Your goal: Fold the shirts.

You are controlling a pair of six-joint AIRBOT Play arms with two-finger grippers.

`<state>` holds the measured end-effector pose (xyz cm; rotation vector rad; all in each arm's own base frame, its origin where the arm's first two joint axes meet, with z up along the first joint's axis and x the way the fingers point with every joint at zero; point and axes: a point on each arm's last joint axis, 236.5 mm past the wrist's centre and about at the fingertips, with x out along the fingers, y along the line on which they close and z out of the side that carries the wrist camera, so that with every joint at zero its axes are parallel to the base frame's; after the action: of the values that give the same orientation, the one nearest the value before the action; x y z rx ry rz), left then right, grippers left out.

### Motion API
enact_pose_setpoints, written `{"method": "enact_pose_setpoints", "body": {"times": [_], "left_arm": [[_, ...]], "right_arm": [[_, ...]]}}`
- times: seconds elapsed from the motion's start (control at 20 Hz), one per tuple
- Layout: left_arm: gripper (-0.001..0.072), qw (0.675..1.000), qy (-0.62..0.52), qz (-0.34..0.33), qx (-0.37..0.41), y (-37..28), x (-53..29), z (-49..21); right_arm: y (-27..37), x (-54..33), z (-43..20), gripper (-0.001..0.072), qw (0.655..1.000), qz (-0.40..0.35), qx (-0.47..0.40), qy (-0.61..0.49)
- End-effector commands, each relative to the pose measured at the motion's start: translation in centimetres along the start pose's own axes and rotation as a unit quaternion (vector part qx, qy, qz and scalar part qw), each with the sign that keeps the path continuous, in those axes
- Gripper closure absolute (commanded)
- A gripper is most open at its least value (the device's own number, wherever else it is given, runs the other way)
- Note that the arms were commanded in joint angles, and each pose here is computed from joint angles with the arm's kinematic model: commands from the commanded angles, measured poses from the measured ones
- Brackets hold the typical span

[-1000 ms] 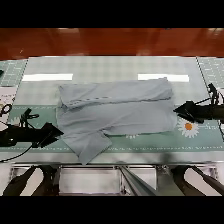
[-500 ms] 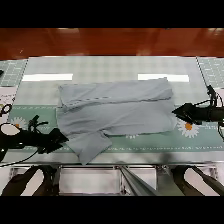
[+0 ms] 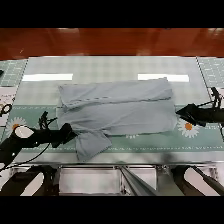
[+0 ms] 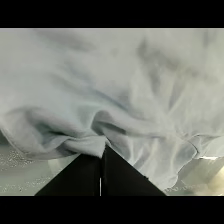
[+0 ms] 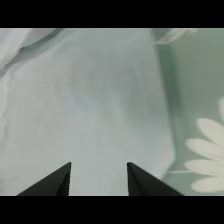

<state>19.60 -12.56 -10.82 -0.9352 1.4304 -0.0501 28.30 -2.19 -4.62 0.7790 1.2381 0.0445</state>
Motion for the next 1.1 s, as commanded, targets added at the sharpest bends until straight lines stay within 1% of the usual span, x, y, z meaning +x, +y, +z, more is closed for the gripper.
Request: {"method": "enact_pose_setpoints", "body": {"times": [0.0, 0.1, 0.25, 0.4, 0.55, 0.7, 0.85, 0.9, 0.95, 1.0, 1.05], "left_arm": [[0.0676, 1.0, 0.017, -0.025, 0.005, -1.3, 0.1, -0.9], [0.0676, 1.0, 0.015, -0.026, 0.003, -1.3, 0.0, -0.9], [0.0676, 1.0, 0.014, -0.028, 0.005, -1.4, 0.0, -0.8], [0.0676, 1.0, 0.014, -0.027, 0.005, -1.4, 0.0, -0.8], [0.0676, 1.0, 0.014, -0.027, 0.004, -1.4, 0.0, -0.8], [0.0676, 1.0, 0.014, -0.027, 0.004, -1.4, 0.0, -0.8], [0.0676, 1.0, 0.013, -0.027, 0.005, -1.4, 0.0, -0.8], [0.0676, 1.0, 0.013, -0.028, 0.004, -1.5, 0.0, -0.8], [0.0676, 0.999, 0.013, -0.03, 0.002, -1.6, 0.0, -0.8], [0.0676, 0.999, 0.013, -0.03, 0.003, -1.6, -0.1, -0.8], [0.0676, 0.999, 0.011, -0.032, 0.007, -1.8, -0.2, -0.6]], "right_arm": [[-3.8, -1.1, -1.8, 0.0301, 0.996, -0.032, 0.082, 0.024], [-4.6, -0.8, -3.3, 0.0301, 0.992, -0.021, 0.121, 0.036], [-5.1, 0.3, -4.9, 0.0301, 0.988, -0.018, 0.141, 0.063], [-4.6, 1.6, -4.7, 0.0301, 0.984, 0.011, 0.16, 0.076], [-4.5, 3.4, -4.9, 0.0301, 0.986, 0.006, 0.14, 0.092], [-3.9, 4.7, -3.8, 0.0301, 0.986, 0.014, 0.139, 0.087], [-2.4, 5.3, -2.1, 0.0311, 0.991, 0.019, 0.115, 0.068], [-1.5, 5.6, -1.8, 0.0373, 0.991, 0.029, 0.115, 0.062], [-0.8, 5.8, -1.7, 0.0504, 0.991, 0.037, 0.11, 0.061], [-0.1, 6.0, -1.8, 0.0679, 0.993, 0.047, 0.09, 0.062], [0.2, 6.1, -1.9, 0.0682, 0.993, 0.048, 0.083, 0.066]]}}
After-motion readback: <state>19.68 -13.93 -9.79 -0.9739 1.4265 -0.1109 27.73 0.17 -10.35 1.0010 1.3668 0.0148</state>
